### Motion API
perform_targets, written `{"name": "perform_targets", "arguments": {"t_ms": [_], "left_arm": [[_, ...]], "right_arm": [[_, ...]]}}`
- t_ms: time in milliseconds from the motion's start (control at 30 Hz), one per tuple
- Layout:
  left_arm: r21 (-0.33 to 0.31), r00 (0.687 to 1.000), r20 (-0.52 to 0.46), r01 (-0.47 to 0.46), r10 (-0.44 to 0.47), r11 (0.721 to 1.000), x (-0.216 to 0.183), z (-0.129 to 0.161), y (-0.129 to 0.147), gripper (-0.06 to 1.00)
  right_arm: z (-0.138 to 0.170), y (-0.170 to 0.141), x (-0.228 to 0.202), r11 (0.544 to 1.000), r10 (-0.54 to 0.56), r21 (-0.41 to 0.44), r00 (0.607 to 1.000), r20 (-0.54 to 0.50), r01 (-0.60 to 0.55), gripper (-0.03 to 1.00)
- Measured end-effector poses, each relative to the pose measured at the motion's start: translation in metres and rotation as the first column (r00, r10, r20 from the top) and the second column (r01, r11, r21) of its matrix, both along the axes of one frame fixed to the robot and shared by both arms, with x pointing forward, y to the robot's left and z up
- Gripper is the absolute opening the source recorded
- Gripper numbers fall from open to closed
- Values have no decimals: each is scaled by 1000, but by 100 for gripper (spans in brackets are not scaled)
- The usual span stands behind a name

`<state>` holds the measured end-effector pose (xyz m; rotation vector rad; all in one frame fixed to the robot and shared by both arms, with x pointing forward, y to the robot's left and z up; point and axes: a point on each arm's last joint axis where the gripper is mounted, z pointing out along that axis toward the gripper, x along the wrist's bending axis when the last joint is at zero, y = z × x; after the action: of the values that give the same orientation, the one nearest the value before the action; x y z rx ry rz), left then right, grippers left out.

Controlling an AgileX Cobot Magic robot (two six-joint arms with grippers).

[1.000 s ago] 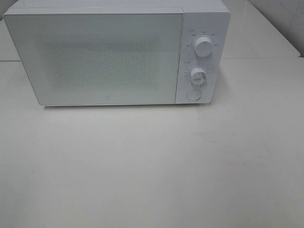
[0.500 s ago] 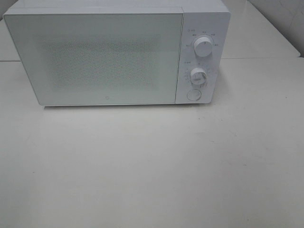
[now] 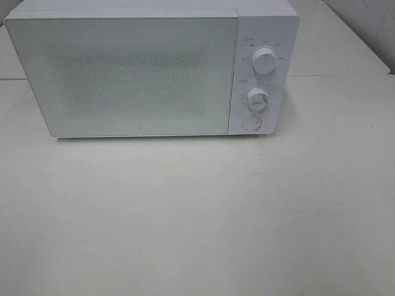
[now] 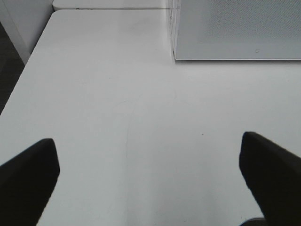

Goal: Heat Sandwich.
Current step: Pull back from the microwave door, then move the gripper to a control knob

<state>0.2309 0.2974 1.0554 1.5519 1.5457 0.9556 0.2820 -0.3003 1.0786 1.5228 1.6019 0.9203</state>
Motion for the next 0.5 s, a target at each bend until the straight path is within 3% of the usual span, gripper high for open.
{"name": "perform_targets", "arguments": {"t_ms": [500], "left_arm": [[0, 1000, 0, 0, 0, 1000, 0, 0, 0, 99]], "right_arm": [[5, 5, 51, 1000, 18, -3, 999, 30, -17, 76]]}}
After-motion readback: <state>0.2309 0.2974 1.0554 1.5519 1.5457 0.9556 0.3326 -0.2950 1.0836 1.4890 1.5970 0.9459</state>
